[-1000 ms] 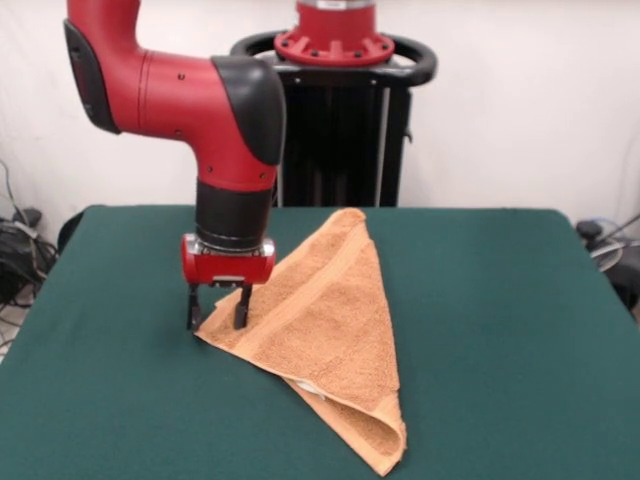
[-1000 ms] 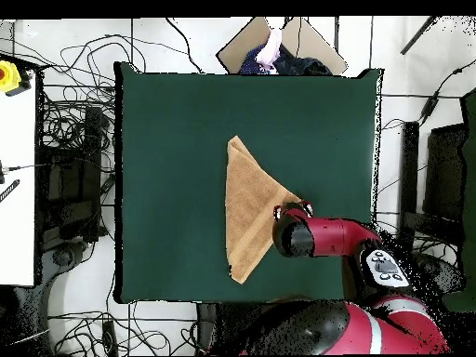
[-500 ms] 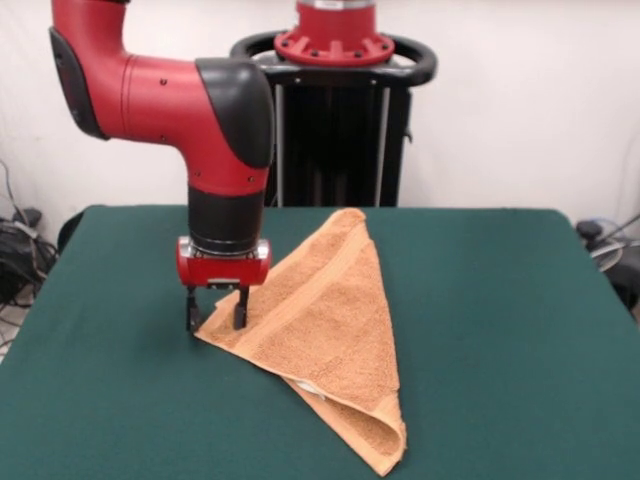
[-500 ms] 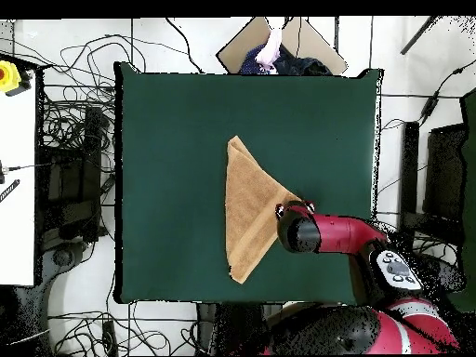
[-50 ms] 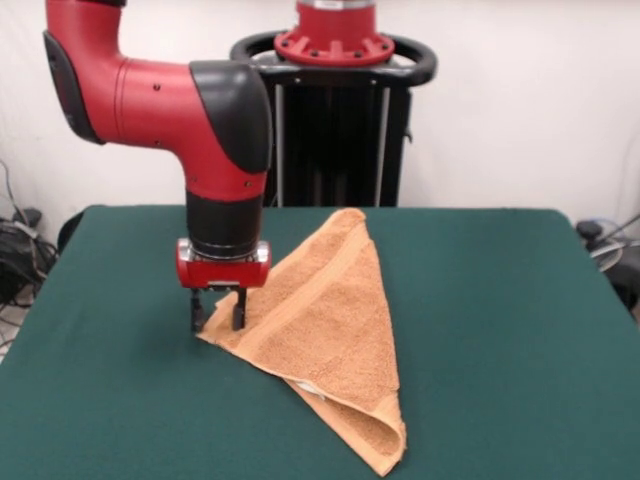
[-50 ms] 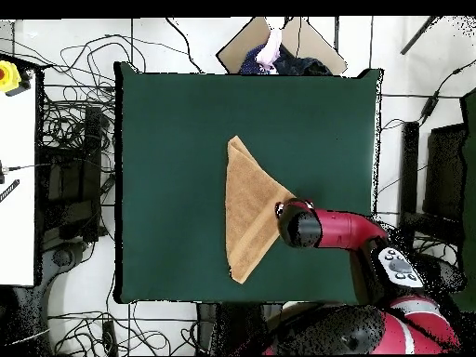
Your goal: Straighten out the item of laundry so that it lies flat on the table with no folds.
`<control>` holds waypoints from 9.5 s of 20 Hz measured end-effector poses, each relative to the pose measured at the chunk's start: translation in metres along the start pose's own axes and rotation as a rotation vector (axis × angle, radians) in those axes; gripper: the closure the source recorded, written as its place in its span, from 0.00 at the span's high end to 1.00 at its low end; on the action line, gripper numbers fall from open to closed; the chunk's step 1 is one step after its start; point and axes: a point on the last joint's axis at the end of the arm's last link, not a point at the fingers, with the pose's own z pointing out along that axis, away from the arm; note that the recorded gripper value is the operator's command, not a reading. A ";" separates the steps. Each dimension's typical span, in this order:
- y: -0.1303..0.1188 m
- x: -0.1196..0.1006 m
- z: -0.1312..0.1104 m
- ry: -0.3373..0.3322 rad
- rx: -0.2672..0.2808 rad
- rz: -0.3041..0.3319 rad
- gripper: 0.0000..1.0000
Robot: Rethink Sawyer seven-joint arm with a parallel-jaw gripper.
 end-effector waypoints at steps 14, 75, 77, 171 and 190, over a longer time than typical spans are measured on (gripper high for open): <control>0.011 -0.003 -0.001 0.009 0.012 -0.032 0.00; 0.306 0.014 -0.147 0.175 -0.063 0.003 0.00; 0.316 0.015 -0.142 0.175 -0.068 0.008 0.00; 0.434 0.053 -0.099 -0.038 -0.025 0.315 1.00; 0.299 -0.014 -0.191 0.235 0.004 0.574 1.00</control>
